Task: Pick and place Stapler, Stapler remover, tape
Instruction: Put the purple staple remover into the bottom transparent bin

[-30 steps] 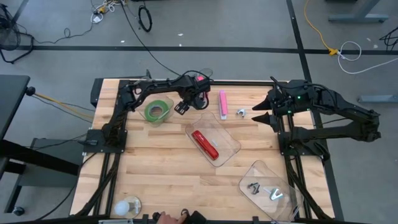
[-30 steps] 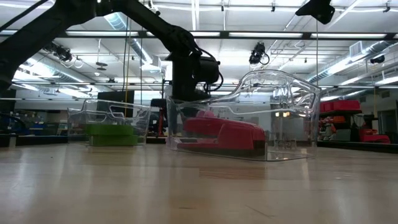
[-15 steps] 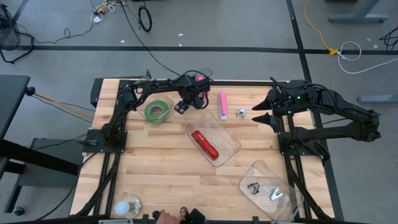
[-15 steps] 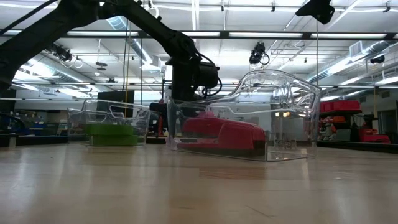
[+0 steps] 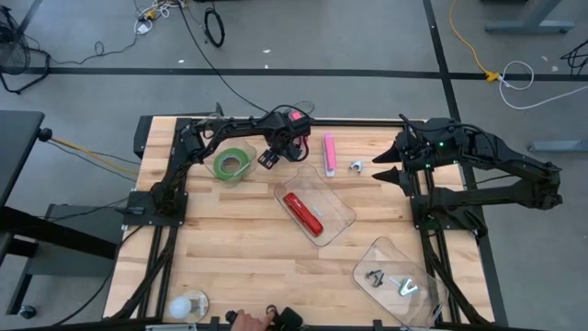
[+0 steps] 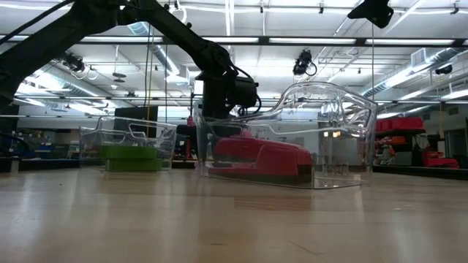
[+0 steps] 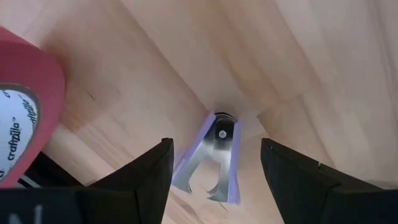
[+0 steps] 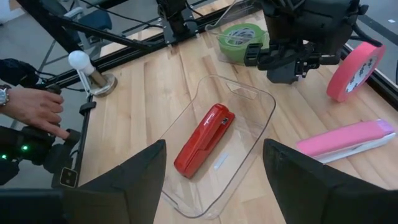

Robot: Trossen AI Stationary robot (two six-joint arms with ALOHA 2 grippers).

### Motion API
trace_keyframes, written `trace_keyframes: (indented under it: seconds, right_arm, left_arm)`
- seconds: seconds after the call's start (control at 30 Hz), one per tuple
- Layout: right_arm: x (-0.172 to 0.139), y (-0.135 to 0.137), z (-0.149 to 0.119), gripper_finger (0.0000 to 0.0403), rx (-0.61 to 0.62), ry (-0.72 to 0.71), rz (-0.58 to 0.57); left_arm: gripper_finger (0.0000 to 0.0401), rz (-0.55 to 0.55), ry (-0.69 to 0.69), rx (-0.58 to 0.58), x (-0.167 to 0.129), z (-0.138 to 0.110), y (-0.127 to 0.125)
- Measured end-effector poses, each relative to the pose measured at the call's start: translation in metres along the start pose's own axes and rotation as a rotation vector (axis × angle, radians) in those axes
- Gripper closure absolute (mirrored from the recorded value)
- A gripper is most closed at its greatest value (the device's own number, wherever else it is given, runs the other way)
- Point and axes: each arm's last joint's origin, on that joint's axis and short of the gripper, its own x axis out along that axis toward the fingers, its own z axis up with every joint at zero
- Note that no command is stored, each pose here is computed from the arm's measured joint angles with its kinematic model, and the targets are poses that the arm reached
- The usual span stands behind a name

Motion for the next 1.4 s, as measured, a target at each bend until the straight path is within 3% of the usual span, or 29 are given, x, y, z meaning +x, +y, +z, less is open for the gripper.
trace_keyframes:
  seconds: [1.4]
  right_arm:
    - [0.0000,0.0000,-0.0001,0.0135,0.003,0.001,0.001]
  left_arm:
    - [0.0158,-0.089,0.016,-0.019,0.0070,-0.0082,-0.0034]
